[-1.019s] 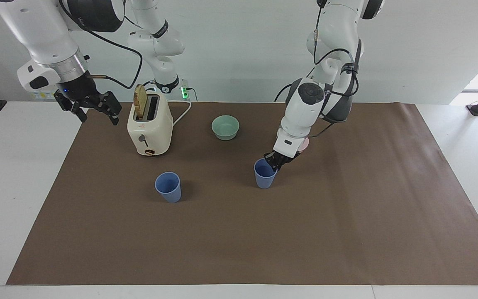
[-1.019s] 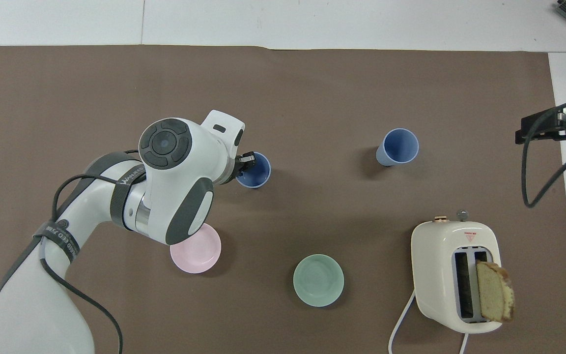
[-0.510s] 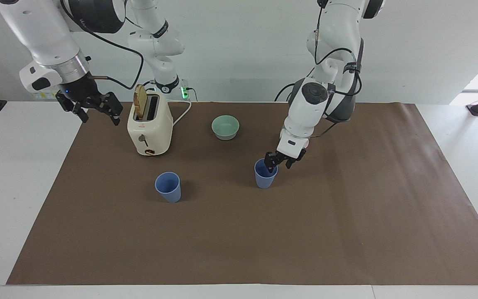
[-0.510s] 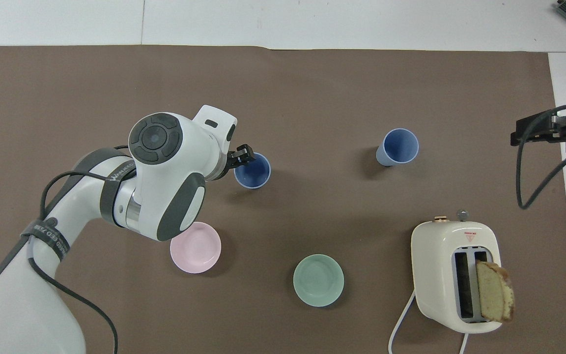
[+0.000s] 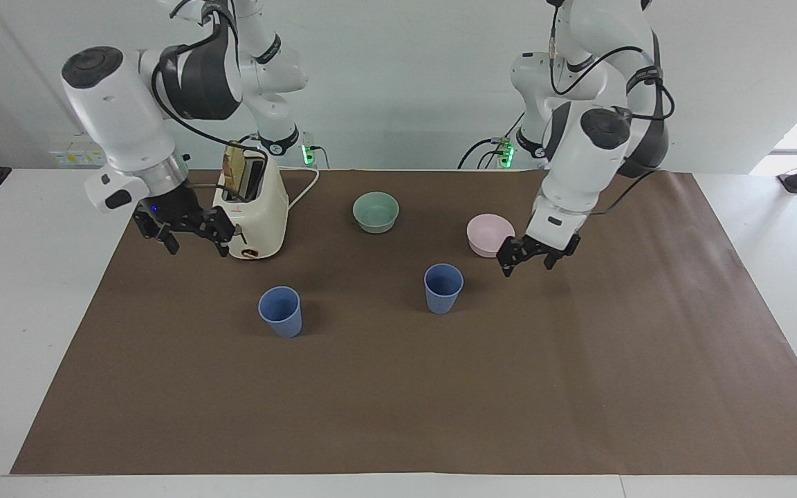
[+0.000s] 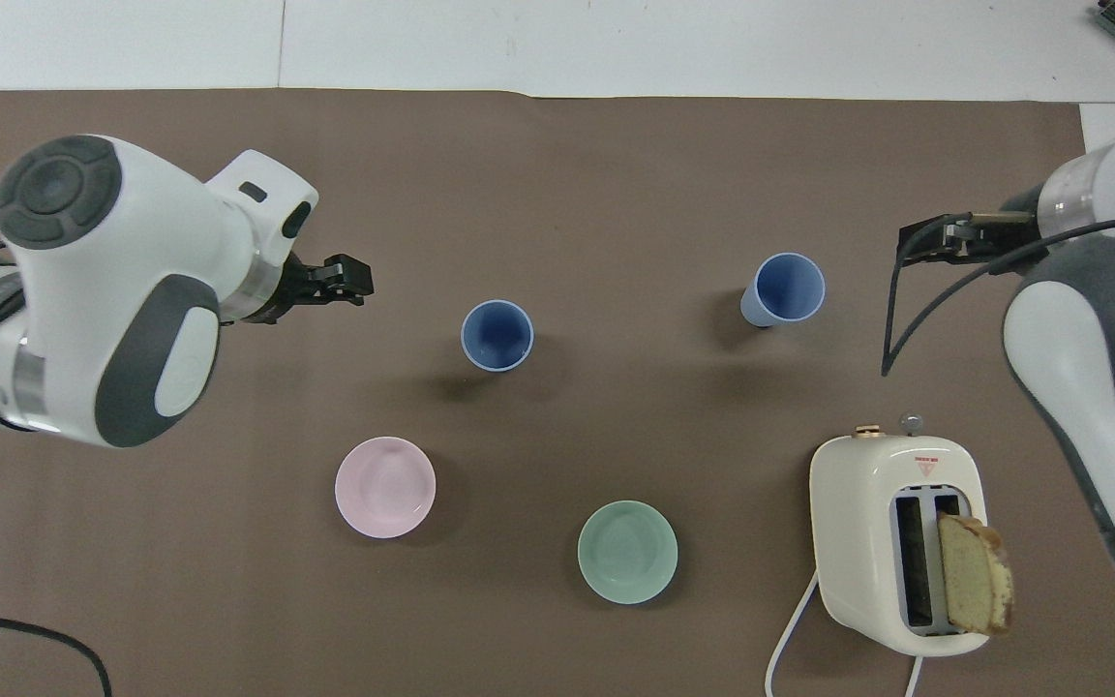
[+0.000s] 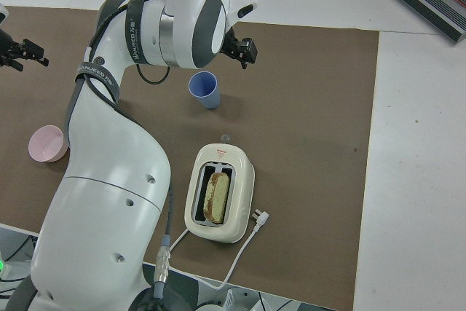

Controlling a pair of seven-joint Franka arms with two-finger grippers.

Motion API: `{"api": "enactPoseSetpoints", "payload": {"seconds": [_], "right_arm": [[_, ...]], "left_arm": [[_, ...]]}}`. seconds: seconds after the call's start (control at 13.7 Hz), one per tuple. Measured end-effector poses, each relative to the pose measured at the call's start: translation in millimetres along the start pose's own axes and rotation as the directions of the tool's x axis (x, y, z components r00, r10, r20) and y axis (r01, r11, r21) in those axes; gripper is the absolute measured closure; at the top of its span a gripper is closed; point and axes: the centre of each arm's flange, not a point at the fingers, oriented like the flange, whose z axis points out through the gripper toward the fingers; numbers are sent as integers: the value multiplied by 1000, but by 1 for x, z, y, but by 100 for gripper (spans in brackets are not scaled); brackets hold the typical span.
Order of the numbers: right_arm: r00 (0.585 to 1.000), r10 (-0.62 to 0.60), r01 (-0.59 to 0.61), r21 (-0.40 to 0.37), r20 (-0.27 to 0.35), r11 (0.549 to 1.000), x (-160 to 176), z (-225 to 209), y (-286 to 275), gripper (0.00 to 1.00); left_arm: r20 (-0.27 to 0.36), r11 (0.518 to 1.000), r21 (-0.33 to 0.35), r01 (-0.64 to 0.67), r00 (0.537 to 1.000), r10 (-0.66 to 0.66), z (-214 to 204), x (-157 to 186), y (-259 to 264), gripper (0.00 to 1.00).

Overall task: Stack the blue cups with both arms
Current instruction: 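Retract the left gripper while the right gripper reaches the other cup, then grasp the second blue cup with the right gripper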

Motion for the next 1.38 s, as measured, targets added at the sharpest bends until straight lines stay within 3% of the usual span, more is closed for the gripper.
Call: {"api": "enactPoseSetpoints", "payload": {"seconds": [0.66,0.95,1.38], "right_arm": [[994,-106,106,13,32,994,15,93,-15,0],[989,-132,131,19,59,991,7,114,-30,0],[986,-159,158,16,47,987,5,146,-29,0]], "left_arm": [[25,984,12,-179,984,179,-63,3,-120,0],[28,980,40,-196,980,195,-103,-10,-123,0],[50,977,54,-204,978,202,-170,-27,-120,0]]}}
